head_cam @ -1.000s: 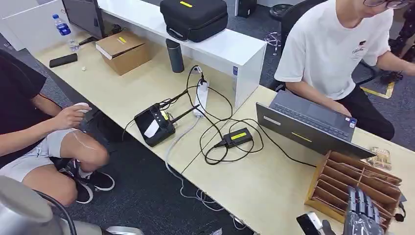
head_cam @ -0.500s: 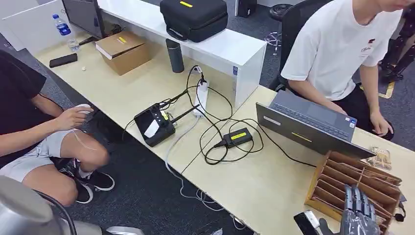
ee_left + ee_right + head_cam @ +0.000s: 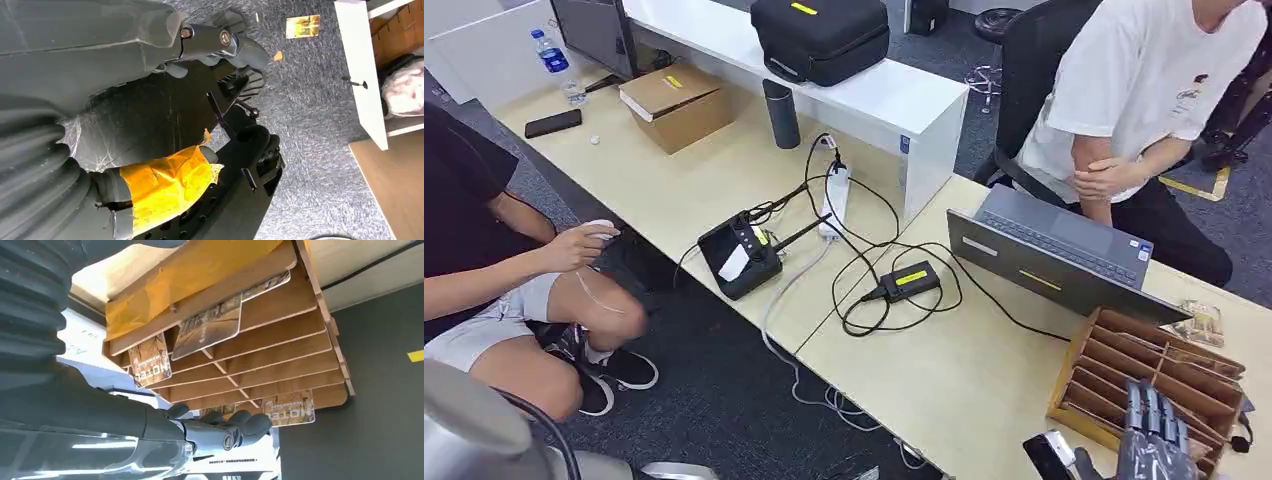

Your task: Pass the card to the sensor for recognition and then transmit it.

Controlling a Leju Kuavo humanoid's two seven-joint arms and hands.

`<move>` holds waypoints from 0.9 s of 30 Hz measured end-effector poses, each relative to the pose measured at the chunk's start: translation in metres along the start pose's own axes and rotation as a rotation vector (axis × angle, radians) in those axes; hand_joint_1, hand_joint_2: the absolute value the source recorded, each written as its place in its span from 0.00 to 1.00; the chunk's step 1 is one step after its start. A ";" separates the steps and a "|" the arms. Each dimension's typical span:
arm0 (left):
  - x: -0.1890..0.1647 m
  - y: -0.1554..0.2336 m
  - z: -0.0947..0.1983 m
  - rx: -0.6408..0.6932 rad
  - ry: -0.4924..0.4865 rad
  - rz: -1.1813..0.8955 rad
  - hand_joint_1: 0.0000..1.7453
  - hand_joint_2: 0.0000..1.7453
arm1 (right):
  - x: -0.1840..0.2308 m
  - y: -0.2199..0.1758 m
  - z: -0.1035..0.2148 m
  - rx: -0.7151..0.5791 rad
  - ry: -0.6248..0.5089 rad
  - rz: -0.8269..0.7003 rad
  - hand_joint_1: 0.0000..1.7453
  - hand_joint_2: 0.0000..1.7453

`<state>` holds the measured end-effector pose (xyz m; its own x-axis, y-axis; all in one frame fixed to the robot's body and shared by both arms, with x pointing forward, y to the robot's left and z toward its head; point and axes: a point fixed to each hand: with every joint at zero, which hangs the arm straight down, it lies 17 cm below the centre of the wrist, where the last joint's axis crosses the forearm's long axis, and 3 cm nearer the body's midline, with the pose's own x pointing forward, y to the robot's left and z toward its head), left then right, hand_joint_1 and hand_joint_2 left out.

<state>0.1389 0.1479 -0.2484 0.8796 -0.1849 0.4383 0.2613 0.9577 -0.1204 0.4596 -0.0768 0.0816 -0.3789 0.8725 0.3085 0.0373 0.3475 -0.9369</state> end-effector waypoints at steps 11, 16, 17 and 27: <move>0.000 0.000 0.000 -0.001 0.000 0.000 0.00 1.00 | -0.005 0.008 0.003 0.021 0.015 0.002 0.00 1.00; 0.000 0.000 0.000 -0.001 0.000 0.000 0.00 1.00 | -0.007 0.011 0.004 0.028 0.022 -0.007 0.00 1.00; 0.000 0.000 0.000 -0.001 0.000 0.000 0.00 1.00 | -0.007 0.011 0.004 0.028 0.023 -0.007 0.00 1.00; 0.000 -0.001 0.000 -0.002 0.001 0.001 0.00 1.00 | -0.007 0.014 0.005 0.037 0.019 -0.010 0.00 1.00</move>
<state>0.1387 0.1471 -0.2483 0.8801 -0.1843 0.4375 0.2615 0.9574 -0.1227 0.4580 -0.0797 0.0653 -0.3619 0.8753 0.3209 -0.0007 0.3440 -0.9390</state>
